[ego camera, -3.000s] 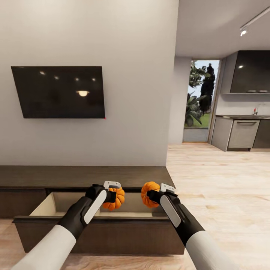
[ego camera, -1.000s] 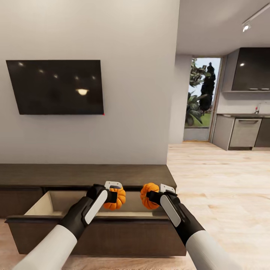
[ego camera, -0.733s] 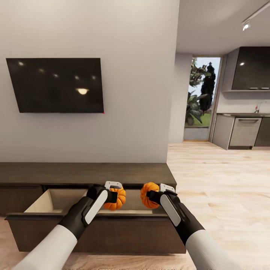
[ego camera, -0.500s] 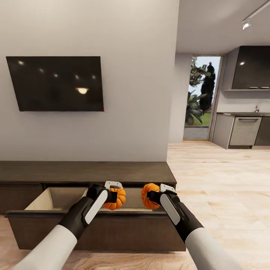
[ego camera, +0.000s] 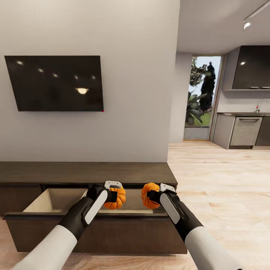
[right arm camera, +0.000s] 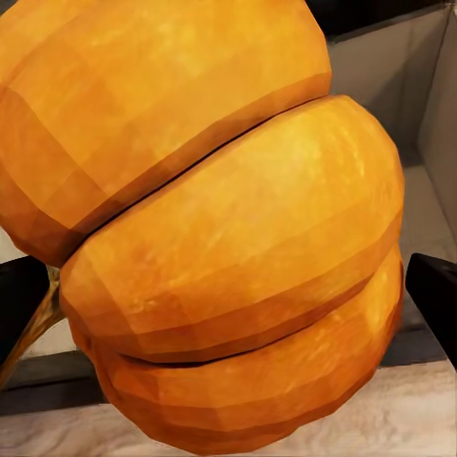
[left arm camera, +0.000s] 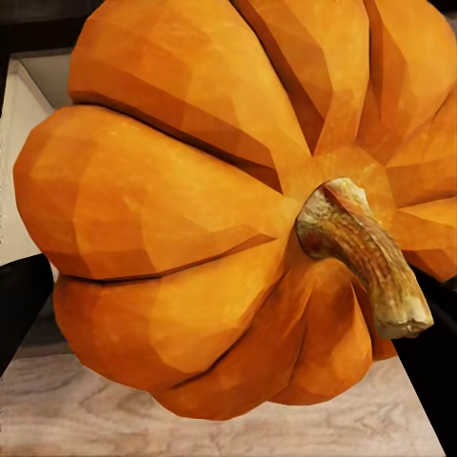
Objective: Place each of the two pumpkins and all three candles from the living room inside a cabinet in the living room (use any cabinet), then make sure every cabinet is closed, and position the cauldron so it is next to a table in the living room.
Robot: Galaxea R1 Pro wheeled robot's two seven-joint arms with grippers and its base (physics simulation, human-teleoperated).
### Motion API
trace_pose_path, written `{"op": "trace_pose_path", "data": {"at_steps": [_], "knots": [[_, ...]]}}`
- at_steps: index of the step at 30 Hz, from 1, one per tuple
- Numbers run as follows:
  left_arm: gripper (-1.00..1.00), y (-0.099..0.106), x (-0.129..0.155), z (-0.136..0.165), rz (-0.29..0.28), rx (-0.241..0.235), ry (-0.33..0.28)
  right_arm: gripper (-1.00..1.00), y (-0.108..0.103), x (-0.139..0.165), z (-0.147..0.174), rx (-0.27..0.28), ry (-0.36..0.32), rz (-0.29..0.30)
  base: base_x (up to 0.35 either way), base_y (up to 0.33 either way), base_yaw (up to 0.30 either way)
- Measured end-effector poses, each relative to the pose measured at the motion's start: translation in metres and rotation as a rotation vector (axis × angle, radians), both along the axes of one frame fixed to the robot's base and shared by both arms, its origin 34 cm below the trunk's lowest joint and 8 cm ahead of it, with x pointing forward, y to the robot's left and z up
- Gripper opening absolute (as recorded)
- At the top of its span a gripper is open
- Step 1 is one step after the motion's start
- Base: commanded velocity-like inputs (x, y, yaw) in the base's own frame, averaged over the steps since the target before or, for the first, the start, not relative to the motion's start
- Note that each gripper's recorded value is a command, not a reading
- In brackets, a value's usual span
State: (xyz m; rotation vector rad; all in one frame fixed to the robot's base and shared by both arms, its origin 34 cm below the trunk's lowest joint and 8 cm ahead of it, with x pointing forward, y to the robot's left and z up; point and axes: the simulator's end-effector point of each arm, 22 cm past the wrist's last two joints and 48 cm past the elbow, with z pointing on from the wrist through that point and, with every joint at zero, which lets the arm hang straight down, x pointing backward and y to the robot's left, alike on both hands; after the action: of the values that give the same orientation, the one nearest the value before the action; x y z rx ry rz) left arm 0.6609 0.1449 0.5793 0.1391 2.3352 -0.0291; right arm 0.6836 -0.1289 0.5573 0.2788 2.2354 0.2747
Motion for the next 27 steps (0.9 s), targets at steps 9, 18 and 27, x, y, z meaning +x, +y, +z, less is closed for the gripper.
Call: {"op": "trace_pose_path", "data": {"at_steps": [9, 18, 27], "knots": [[-1.0, -0.0001, 0.0001, 0.0, 0.0, 0.0, -0.001, -1.0, 0.0003, 0.0, 0.0, -0.001, 0.0, 0.001, 0.167, 0.004, 0.0], [-1.0, -0.0005, 0.0001, -0.0002, -0.001, -0.001, 0.0, -1.0, 0.0003, 0.0, -0.0001, -0.002, 0.0, 0.001, 0.155, 0.0, 0.0], [-1.0, 0.0001, 0.0003, 0.0, 0.0, 0.001, -0.001, -1.0, 0.0002, 0.0001, -0.0002, -0.002, 0.0, 0.001, 0.055, -0.012, 0.0]]}}
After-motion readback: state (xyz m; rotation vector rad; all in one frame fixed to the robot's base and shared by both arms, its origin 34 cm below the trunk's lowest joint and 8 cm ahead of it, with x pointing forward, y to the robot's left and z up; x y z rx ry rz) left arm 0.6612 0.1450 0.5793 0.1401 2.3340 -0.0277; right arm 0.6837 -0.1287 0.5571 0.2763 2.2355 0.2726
